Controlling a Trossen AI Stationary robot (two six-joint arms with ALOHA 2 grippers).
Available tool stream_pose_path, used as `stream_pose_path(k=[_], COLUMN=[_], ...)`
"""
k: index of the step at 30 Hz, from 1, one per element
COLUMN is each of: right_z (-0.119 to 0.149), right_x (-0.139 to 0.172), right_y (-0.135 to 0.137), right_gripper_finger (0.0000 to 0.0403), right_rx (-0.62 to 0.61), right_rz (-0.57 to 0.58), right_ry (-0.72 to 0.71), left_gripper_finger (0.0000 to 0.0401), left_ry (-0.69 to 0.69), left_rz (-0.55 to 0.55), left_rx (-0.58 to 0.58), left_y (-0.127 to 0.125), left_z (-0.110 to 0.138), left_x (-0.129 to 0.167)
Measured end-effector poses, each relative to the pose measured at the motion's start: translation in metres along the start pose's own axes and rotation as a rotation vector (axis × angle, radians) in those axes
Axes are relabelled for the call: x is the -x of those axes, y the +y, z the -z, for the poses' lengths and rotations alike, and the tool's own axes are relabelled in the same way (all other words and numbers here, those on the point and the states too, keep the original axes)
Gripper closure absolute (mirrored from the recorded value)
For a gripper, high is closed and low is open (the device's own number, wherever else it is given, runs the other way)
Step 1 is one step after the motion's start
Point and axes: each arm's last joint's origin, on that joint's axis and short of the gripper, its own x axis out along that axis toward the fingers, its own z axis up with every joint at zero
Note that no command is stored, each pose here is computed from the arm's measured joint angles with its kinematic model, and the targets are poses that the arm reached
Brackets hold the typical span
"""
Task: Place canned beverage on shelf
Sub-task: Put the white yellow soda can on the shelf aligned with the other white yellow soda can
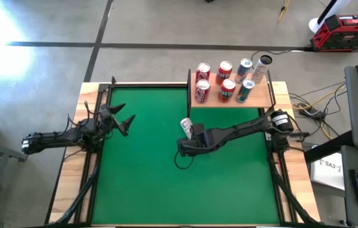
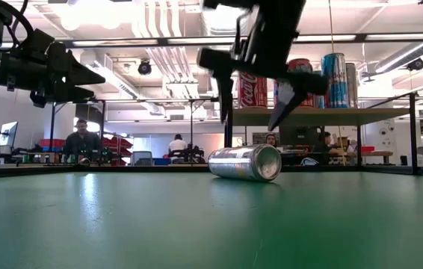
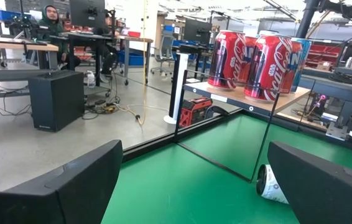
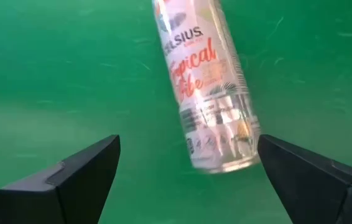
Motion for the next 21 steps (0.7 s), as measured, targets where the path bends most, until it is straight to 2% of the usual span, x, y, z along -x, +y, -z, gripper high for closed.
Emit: stream_pose_path(k=[4,12,21], right_z=[-0.014,-0.044,-0.068], right_x=[-0.011,-0.024,-0.035], right_y=[-0.001,-0.007,-0.007], right_gripper_finger=[0.003,0.003,0.003], right_rx=[0.056,0.202,0.261], right_rz=[0.013,0.03,-0.015], right_ry=[0.061,0.078,0.046], left_gripper_finger=[0.0015,0.0015,0.0015], left_ry=[0.001,0.0,0.0], left_rz=[0.0,0.0,0.0], left_rx=[0.0,0.0,0.0], left_y=[0.0,0.0,0.0], left_z=[0.0,0.0,0.0], left_x=[0.0,0.0,0.0])
